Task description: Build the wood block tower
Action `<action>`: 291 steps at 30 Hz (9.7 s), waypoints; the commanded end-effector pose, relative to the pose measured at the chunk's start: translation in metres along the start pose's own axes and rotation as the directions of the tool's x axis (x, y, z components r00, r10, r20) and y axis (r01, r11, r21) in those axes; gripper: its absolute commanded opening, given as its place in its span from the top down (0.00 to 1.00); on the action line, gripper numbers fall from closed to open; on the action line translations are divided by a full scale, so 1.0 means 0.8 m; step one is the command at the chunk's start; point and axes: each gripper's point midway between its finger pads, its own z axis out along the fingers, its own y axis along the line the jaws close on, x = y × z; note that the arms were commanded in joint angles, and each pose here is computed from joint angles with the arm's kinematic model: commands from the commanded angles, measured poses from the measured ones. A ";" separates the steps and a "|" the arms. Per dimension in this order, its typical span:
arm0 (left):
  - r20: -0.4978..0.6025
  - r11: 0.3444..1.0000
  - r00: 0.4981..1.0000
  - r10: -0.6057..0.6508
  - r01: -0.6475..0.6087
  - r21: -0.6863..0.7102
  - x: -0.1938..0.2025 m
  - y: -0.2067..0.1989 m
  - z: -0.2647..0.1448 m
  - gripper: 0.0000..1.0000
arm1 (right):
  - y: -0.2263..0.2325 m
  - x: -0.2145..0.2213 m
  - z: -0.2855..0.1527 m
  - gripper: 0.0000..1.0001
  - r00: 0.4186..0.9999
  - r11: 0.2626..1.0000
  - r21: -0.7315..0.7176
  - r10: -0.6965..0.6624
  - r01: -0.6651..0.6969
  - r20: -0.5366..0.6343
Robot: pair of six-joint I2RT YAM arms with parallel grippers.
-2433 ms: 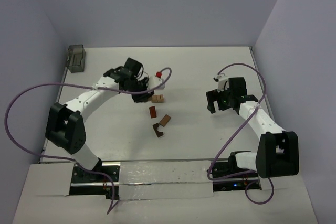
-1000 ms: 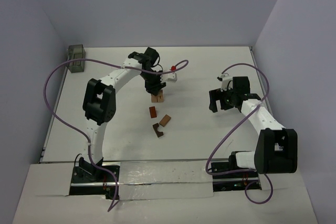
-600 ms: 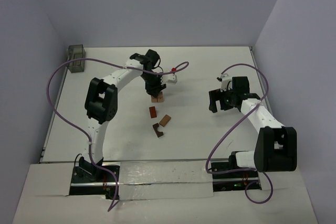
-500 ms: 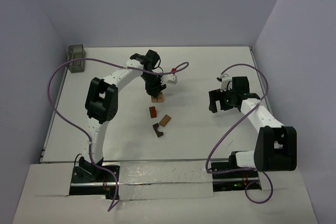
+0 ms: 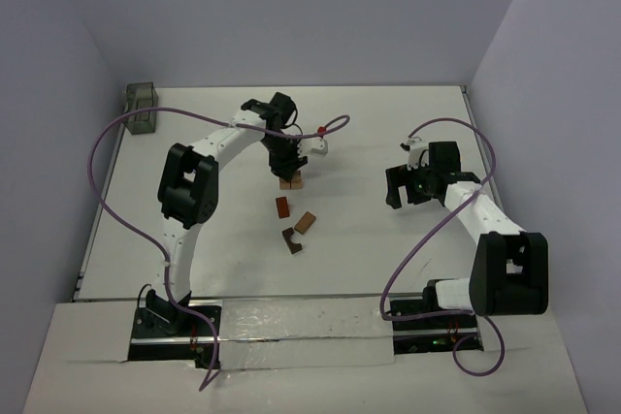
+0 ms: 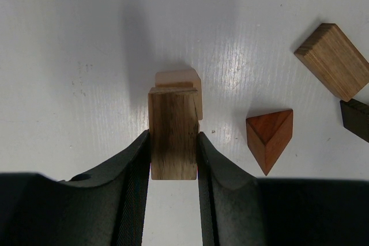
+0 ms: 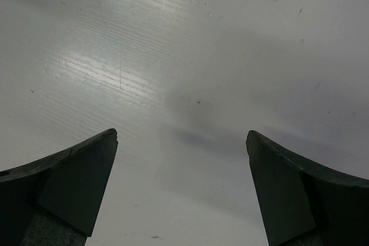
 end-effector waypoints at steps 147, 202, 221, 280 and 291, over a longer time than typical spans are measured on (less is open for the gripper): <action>0.696 0.762 0.702 -0.150 0.531 -0.370 0.088 -0.164 -0.289 0.04 | 0.413 0.010 0.034 1.00 0.929 0.806 -0.525 -0.362 0.272 -0.075; 0.351 0.943 0.876 0.331 -0.322 -0.084 -0.087 -0.322 -0.152 0.39 | 0.425 -0.006 -0.154 1.00 0.844 0.047 -0.908 -0.349 -0.417 -0.406; 0.288 0.918 0.871 0.397 -0.374 -0.134 -0.083 -0.315 -0.141 0.44 | 0.425 -0.009 -0.159 1.00 0.838 0.042 -0.898 -0.343 -0.438 -0.425; 0.376 0.979 0.915 0.146 -0.080 -0.186 -0.048 -0.241 -0.172 1.00 | 0.259 -0.126 -0.112 0.00 0.985 0.459 -0.875 -0.004 -0.154 -0.175; 0.331 0.972 0.932 0.150 -0.076 -0.224 -0.039 -0.112 -0.151 0.96 | 0.139 -0.137 -0.111 0.00 0.978 0.898 -0.440 0.072 0.023 0.197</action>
